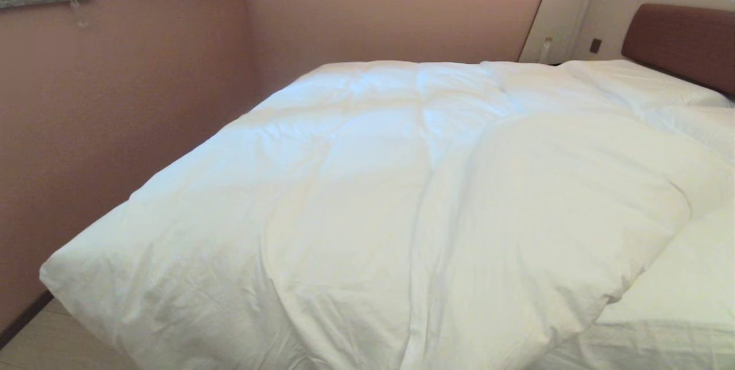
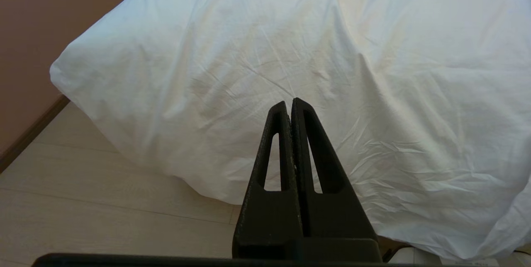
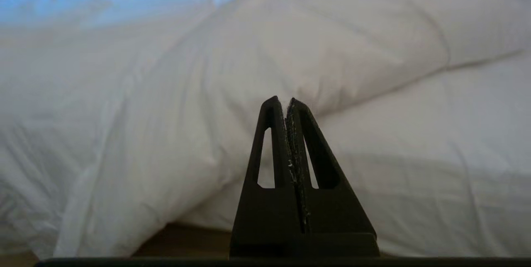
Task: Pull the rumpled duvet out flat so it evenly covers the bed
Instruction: Hold the folded corner of the quilt
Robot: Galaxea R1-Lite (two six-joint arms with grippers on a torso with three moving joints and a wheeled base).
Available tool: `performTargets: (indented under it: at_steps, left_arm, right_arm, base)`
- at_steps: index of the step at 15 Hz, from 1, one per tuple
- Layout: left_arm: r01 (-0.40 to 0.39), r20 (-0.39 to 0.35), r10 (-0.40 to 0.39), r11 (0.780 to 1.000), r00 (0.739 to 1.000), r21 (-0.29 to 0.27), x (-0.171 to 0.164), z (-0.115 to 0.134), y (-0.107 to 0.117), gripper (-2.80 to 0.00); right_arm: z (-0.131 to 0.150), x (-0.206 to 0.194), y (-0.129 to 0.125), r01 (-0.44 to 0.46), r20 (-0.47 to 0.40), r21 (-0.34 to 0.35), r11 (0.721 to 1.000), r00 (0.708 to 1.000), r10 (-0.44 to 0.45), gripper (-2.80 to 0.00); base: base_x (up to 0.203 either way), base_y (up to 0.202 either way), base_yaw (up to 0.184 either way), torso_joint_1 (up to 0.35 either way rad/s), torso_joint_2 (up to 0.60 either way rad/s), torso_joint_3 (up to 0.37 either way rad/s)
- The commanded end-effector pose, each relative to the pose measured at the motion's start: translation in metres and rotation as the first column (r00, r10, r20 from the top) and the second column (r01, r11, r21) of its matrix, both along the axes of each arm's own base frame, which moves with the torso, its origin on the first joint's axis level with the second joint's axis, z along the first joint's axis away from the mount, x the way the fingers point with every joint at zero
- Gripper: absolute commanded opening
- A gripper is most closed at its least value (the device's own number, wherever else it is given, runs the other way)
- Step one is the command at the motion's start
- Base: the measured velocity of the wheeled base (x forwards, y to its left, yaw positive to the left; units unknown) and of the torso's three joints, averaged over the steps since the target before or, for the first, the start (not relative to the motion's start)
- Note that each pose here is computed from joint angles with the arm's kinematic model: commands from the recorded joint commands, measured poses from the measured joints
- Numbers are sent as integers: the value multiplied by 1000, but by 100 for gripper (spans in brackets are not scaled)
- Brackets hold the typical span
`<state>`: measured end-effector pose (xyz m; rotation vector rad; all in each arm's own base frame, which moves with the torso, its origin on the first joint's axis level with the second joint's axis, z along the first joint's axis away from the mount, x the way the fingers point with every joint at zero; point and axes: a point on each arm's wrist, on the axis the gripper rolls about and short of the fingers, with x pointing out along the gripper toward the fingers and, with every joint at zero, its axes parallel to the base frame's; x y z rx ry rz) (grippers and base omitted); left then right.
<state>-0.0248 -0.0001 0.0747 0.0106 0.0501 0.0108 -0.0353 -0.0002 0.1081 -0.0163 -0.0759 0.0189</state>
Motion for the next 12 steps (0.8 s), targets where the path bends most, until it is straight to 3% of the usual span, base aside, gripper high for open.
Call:
performTargets:
  at_steps: [1,3,6,9,12]
  left_arm:
    - [-1,-1,1,1000,1000,0,0,0,0,-280]
    - [-1,0,1,1000,1000,0,0,0,0,-280]
    - [-1,-1,1,1000,1000,0,0,0,0,-280]
    - [0,0,0,1000,1000,0,0,0,0,-280]
    - [-1,0,1,1000,1000,0,0,0,0,-280]
  right_arm:
    - [21,-9,0,-4,-32,1,1000,999,4,-280]
    - [58,-7,0,-7,-73,15,1000,997,9,-280]
    - [104,37,1,-3,-197,81,997,980,19,-280]
    - [144,116,2,26,-320,168,985,947,30,-280]
    - [179,212,9,62,-381,292,954,923,57,-280]
  base:
    - [0,0,0,0,0,0]
    - [0,0,0,0,0,0]
    - [0,0,0,0,0,0]
    - [0,0,0,0,0,0]
    - [0,0,0,0,0,0]
